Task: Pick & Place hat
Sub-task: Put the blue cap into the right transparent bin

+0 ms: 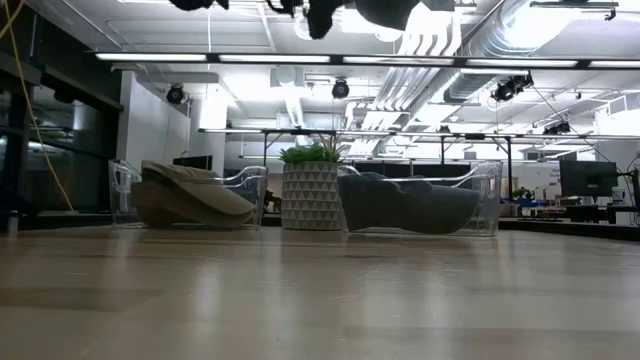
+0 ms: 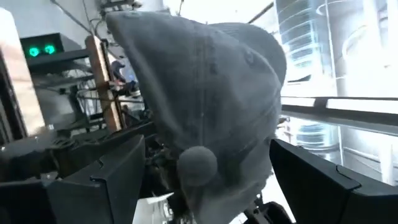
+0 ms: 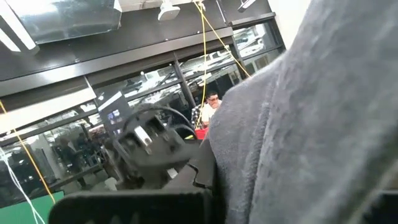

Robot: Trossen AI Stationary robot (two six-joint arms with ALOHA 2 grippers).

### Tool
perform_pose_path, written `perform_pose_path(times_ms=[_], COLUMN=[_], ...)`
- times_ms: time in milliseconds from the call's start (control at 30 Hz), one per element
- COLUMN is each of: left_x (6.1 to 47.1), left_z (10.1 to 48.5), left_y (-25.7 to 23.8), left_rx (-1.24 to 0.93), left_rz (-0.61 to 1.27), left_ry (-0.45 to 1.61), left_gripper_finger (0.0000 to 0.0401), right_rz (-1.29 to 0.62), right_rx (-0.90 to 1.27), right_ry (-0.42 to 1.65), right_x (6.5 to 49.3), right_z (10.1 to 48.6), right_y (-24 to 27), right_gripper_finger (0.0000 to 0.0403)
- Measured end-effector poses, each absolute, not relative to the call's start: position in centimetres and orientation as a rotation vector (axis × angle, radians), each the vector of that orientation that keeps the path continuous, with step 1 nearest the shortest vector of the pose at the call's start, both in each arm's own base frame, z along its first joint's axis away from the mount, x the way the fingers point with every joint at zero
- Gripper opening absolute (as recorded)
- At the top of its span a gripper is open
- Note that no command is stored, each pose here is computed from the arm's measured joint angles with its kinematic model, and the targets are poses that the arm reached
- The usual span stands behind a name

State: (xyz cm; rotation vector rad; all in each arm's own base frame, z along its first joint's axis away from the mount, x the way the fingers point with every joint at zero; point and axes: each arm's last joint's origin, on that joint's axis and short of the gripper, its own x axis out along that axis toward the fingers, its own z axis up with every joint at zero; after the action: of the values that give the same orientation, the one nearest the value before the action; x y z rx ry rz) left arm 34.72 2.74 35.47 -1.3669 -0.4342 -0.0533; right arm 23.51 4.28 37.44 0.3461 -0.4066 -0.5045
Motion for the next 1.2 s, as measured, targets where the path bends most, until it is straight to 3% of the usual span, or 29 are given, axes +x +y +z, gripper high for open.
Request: perform_pose_path(times_ms=[667, 833, 1100, 1200], left_x=[39.0, 39.0, 38.8, 38.8], left_z=[37.8, 37.6, 37.8, 37.8], left_y=[2.6, 3.1, 4.2, 4.2], left_rx=[-1.358, -1.356, -1.369, -1.372], left_rz=[-0.228, -0.196, -0.24, -0.243], left_ry=[-0.398, -0.377, -0.361, -0.351], left_gripper_finger=[0.0292, 0.0222, 0.0036, 0.0012], right_rz=[-0.503, -0.504, -0.511, -0.51], right_rx=[0.335, 0.331, 0.331, 0.34], right_ry=[-0.387, -0.379, -0.373, -0.368], right_x=[23.6, 23.6, 23.6, 23.7], right_z=[37.2, 37.2, 37.1, 37.0], right_y=[4.3, 4.3, 4.3, 4.3], right_gripper_finger=[0.001, 0.001, 0.001, 0.001])
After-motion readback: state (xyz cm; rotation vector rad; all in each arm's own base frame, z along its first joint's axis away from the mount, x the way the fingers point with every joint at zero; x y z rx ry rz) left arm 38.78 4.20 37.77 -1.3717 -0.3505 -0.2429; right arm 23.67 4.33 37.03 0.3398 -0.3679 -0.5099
